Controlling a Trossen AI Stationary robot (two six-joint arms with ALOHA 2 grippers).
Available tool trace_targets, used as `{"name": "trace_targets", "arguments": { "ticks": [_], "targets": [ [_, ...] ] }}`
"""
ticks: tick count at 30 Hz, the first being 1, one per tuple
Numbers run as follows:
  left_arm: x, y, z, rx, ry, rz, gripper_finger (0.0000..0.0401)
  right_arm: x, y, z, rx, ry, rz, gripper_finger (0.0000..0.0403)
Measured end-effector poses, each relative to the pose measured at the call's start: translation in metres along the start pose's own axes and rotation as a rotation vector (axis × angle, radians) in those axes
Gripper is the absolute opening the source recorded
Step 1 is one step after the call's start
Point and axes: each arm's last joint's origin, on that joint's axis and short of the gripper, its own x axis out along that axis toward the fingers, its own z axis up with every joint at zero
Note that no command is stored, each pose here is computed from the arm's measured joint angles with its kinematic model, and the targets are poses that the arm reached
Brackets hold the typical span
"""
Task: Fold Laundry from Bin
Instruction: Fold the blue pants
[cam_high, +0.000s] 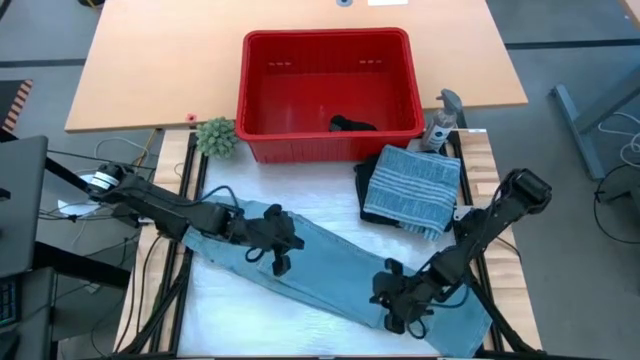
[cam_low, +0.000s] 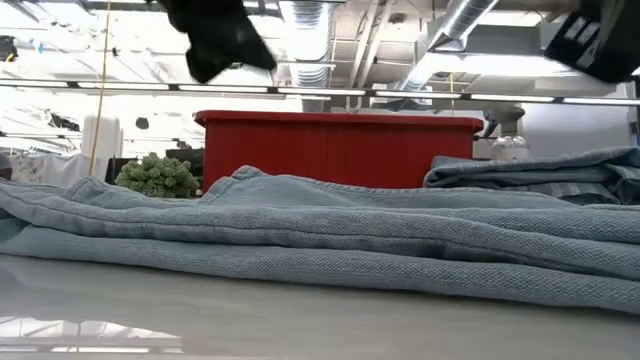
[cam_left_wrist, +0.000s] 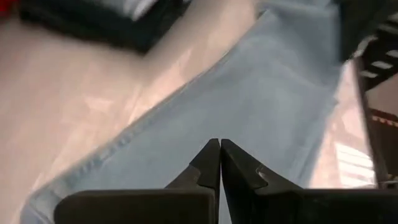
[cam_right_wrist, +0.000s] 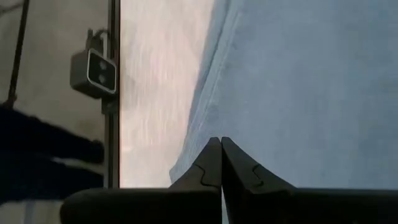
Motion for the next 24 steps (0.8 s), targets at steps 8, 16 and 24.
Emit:
{"name": "trace_targets", "arguments": {
  "ticks": [8,16,24],
  "targets": [
    [0.046,0.031,-0.055,-0.202,0.069,0.01,0.0,-0.047,0.003,-0.031,0.15,0.046,-0.095,0.0029],
    [0.065,0.047,-0.076,-0.222,0.138,0.081,0.0,-0.076,0.01,-0.049,0.372,0.531,0.097,0.0073],
    [0.089,0.063,-0.091,-0.23,0.215,0.12,0.0,-0.087,0.018,-0.061,0.523,0.667,0.056,0.0196]
  ]
}}
